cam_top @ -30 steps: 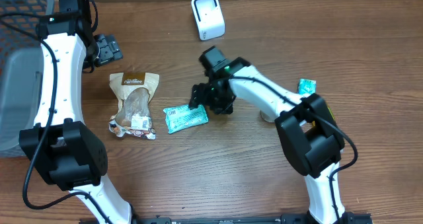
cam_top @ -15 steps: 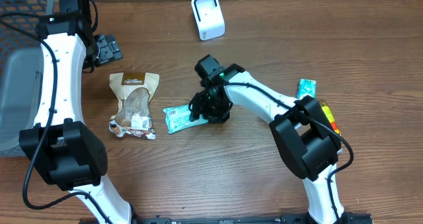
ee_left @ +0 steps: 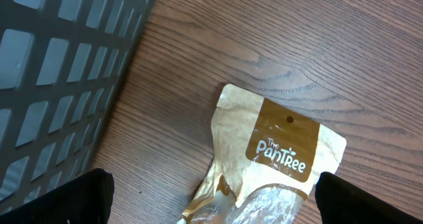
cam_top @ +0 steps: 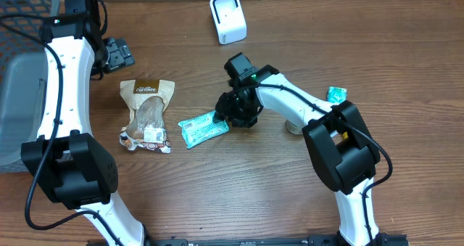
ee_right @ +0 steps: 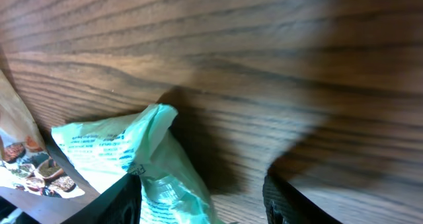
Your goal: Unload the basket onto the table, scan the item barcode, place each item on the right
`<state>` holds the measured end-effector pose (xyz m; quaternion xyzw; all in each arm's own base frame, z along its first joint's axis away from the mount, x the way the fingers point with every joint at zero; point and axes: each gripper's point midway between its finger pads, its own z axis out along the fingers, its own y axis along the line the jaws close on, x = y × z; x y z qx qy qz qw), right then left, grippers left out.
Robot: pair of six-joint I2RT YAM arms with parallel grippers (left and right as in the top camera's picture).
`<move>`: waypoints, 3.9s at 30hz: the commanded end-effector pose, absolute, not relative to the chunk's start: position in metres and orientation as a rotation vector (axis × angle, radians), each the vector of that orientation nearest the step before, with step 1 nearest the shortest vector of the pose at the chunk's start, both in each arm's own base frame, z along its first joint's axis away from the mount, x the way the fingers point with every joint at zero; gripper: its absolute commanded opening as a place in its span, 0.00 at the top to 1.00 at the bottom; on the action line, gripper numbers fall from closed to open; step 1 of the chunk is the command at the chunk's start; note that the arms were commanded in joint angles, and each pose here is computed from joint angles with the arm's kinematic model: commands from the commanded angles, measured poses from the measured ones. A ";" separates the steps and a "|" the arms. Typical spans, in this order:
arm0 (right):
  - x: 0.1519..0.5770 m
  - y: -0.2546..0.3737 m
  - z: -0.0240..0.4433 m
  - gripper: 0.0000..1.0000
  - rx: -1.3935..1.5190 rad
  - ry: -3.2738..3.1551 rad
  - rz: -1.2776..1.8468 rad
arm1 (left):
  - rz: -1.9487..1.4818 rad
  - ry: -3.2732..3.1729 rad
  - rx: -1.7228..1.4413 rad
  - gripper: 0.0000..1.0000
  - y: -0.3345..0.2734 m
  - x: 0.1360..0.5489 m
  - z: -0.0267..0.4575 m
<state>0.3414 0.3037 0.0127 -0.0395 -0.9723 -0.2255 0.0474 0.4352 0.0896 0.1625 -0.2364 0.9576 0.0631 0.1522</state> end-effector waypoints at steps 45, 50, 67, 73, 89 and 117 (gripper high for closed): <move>0.327 0.307 0.003 0.65 0.039 -2.902 -0.832 | 0.179 2.727 -0.672 0.00 0.087 0.435 0.172; 0.328 0.308 0.003 0.82 0.041 -2.905 -0.835 | 0.179 2.727 -0.672 0.00 0.087 0.435 0.172; 0.375 0.286 0.179 0.96 0.603 -3.319 -1.092 | 0.179 2.727 -0.672 0.00 0.087 0.436 0.172; 0.339 0.278 0.229 0.96 0.811 -3.117 -1.403 | 0.179 2.727 -0.672 0.00 0.087 0.436 0.172; 0.301 0.259 0.232 0.96 0.935 -2.897 -1.489 | 0.179 2.727 -0.672 0.00 0.087 0.436 0.172; 0.311 0.249 0.220 0.96 1.084 -2.990 -1.340 | 0.179 2.727 -0.672 0.00 0.087 0.436 0.172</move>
